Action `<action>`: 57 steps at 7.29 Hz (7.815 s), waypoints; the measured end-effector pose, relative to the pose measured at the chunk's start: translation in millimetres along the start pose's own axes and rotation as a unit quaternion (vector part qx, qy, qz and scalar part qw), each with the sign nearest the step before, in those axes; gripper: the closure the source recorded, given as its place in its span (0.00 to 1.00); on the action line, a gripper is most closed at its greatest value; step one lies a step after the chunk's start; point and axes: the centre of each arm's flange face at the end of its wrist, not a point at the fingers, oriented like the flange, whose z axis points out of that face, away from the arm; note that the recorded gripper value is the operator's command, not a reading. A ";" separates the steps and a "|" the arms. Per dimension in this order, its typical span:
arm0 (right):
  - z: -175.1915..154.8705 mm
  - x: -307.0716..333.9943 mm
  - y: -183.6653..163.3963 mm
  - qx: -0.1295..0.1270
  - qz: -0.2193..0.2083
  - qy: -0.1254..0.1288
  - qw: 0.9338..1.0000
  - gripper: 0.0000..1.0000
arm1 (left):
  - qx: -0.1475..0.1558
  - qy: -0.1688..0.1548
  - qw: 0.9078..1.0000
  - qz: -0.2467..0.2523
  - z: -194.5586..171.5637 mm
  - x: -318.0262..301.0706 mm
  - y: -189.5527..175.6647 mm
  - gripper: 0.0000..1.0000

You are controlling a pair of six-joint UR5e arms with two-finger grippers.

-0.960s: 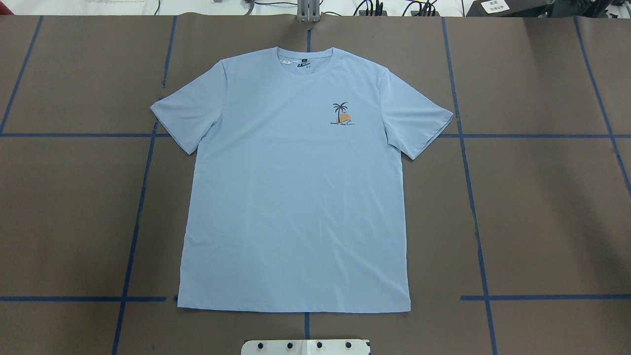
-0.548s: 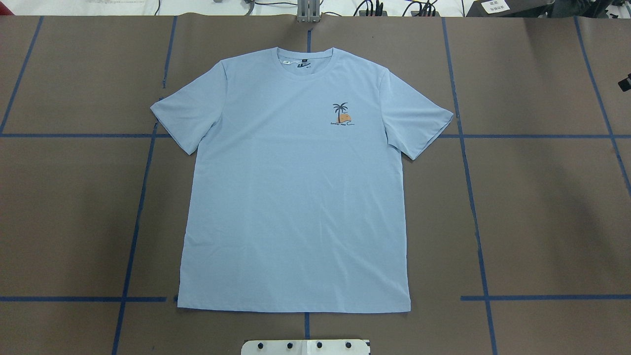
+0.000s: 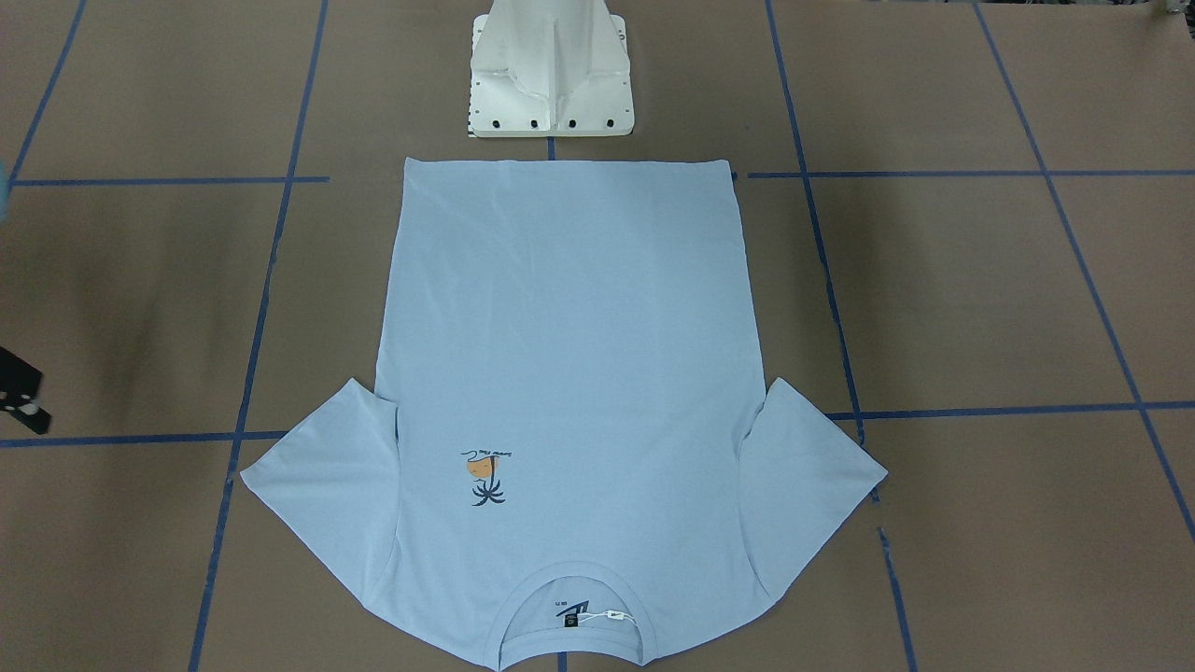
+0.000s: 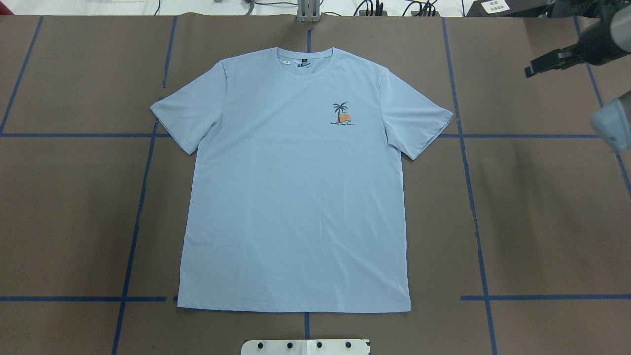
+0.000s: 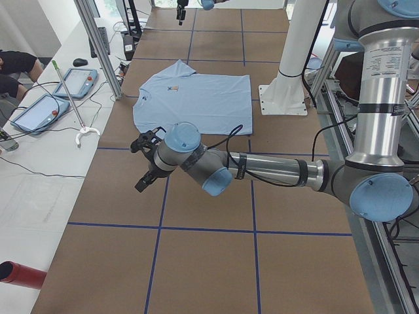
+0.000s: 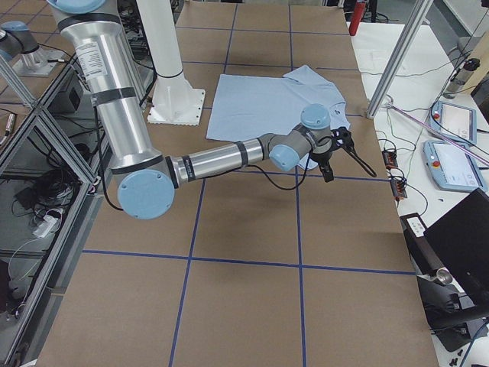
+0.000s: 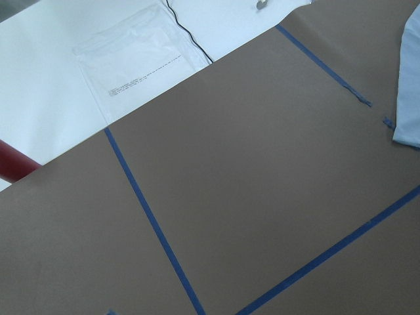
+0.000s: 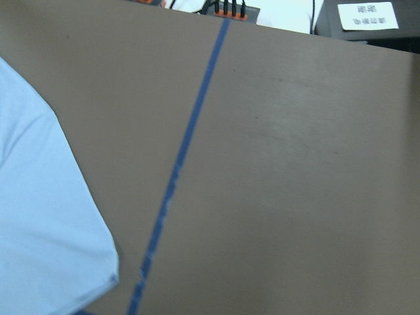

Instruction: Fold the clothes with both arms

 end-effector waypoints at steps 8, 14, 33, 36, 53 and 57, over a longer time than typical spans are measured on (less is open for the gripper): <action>139.7 -122.8 47.4 0.011 0.046 0.057 0.997 0.47 | 0.000 0.000 1.000 0.000 0.2 0.3 1.5 0.00; 144.7 -123.4 50.8 0.009 0.043 0.060 0.997 1.00 | 0.002 0.000 1.000 0.004 -0.7 1.2 0.4 0.00; 32.3 -197.2 -81.2 -0.041 0.053 0.050 0.997 0.00 | 0.029 0.038 0.995 -0.082 103.2 118.4 -99.7 0.40; -28.0 -21.0 -54.9 -0.073 -0.018 0.022 0.997 0.00 | 0.008 0.044 0.982 -0.182 206.7 211.8 -153.4 0.39; -59.6 73.3 -18.8 -0.084 -0.027 0.007 0.996 0.00 | 0.012 -0.003 0.972 -0.235 301.3 350.8 -161.2 1.00; -59.3 73.3 -19.4 -0.084 -0.024 0.008 0.996 0.00 | -0.040 -0.022 0.960 -0.275 311.2 492.5 -224.8 1.00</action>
